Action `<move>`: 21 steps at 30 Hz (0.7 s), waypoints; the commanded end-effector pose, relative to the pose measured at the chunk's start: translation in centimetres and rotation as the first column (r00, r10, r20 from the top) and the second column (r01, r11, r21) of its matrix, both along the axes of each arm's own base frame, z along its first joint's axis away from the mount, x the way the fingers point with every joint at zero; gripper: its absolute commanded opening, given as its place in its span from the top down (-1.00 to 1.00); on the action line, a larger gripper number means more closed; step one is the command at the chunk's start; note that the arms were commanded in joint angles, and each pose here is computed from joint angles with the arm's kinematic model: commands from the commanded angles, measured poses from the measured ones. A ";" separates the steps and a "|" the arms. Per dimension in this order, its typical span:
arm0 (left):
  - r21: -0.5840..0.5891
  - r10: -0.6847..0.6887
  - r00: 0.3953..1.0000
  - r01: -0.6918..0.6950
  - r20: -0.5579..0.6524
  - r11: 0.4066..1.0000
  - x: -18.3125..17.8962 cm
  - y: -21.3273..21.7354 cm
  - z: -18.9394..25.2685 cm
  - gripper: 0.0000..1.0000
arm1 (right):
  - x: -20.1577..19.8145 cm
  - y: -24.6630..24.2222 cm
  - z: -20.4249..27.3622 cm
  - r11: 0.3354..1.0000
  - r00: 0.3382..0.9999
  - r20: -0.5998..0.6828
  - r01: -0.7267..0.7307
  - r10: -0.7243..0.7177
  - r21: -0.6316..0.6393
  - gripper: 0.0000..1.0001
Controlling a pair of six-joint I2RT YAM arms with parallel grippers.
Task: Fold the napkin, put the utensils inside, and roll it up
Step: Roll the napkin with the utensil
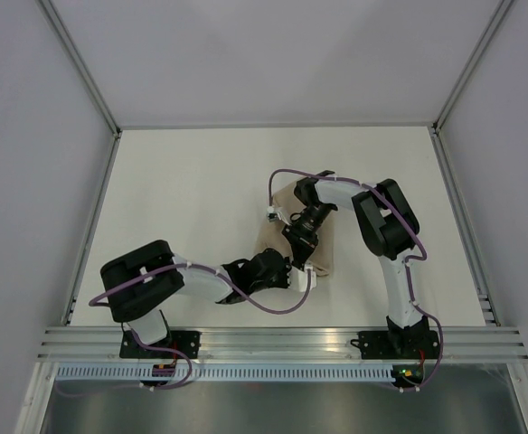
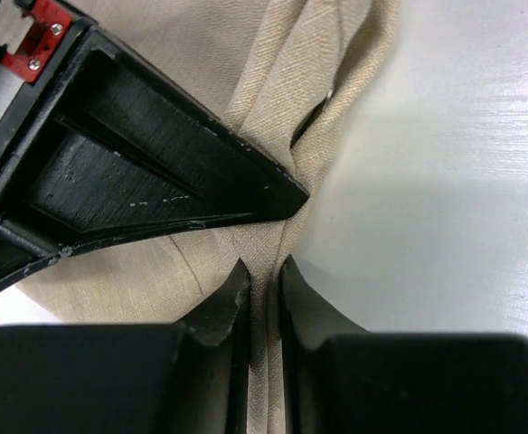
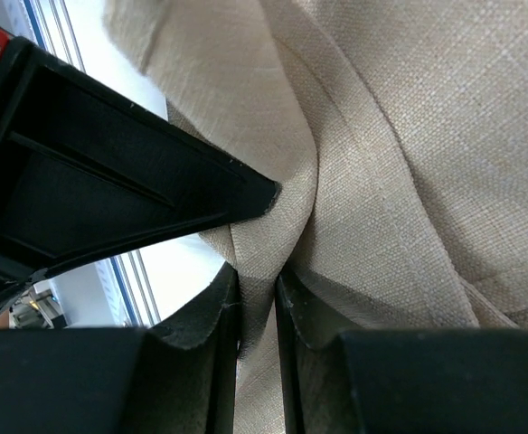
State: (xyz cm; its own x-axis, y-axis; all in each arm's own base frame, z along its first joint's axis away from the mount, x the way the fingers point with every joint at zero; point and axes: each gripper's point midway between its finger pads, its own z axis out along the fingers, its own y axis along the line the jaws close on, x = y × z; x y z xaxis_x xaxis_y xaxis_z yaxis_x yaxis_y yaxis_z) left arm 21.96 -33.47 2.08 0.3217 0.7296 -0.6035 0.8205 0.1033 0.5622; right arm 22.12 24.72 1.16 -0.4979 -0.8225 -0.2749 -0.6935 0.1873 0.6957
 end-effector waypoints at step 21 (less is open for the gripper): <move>0.059 -0.110 0.894 0.150 -0.435 0.987 -4.5 -2.4 -2.5 0.95 | 4.2 -2.8 -0.4 0.993 0.951 0.308 0.070 -0.039 -0.090 0.00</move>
